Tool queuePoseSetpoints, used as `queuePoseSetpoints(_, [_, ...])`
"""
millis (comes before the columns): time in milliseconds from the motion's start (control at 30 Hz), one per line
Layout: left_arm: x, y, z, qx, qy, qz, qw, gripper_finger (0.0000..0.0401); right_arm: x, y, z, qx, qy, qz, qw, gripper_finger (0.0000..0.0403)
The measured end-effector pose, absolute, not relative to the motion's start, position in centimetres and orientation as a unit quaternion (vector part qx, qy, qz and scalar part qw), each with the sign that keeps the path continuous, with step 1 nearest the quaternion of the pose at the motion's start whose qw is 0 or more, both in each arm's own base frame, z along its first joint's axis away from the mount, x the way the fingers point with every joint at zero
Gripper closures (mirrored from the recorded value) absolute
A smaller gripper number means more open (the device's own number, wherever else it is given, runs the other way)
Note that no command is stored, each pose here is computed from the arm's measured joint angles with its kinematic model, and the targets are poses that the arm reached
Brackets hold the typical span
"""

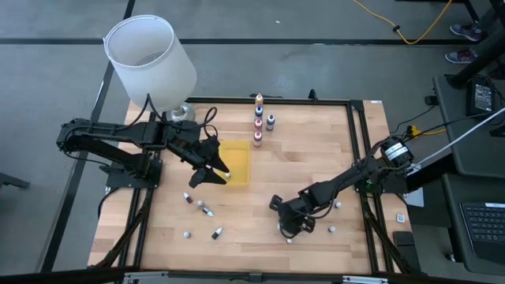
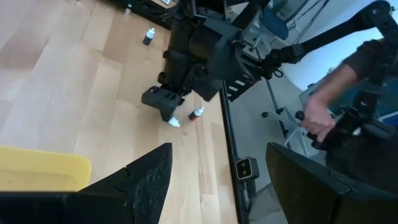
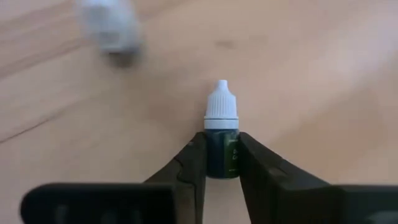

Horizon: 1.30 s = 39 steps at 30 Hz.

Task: Pick & Place food coloring
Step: Put the small dark green bottle into the yellow bin

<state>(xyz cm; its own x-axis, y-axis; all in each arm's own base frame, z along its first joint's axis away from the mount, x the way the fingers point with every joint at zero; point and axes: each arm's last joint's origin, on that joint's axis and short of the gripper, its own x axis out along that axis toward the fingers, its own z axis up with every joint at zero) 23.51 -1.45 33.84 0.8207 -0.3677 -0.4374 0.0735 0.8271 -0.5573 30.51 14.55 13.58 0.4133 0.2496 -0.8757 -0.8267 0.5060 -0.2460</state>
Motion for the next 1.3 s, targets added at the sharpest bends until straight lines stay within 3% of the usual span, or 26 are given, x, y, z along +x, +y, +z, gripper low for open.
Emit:
queuePoseSetpoints(333, [23.8, -1.2, 34.6, -0.246, 0.235, -0.085, 0.937, 0.0148, 34.6, 15.2, 21.0, -0.235, 0.428, 0.21, 0.847, 0.0329])
queuePoseSetpoints(633, [22.9, -1.3, 39.7, -0.174, 0.188, -0.109, 0.961, 0.0148, 37.5, 14.3, 30.4, -0.123, 0.361, 0.06, 0.923, 0.0331])
queuePoseSetpoints(867, [20.9, -2.5, 43.5, -0.123, 0.181, -0.057, 0.974, 0.0148, 38.1, 12.6, 36.1, -0.063, 0.302, -0.028, 0.951, 0.0335])
queuePoseSetpoints(1067, [19.7, -4.1, 44.9, -0.092, 0.172, -0.005, 0.981, 0.0148, 38.5, 11.1, 38.6, -0.015, 0.264, -0.055, 0.963, 0.0331])
queuePoseSetpoints(1300, [20.7, -6.8, 43.9, -0.063, 0.192, 0.002, 0.979, 0.0148, 38.9, 10.4, 39.4, 0.002, 0.236, -0.063, 0.97, 0.0335])
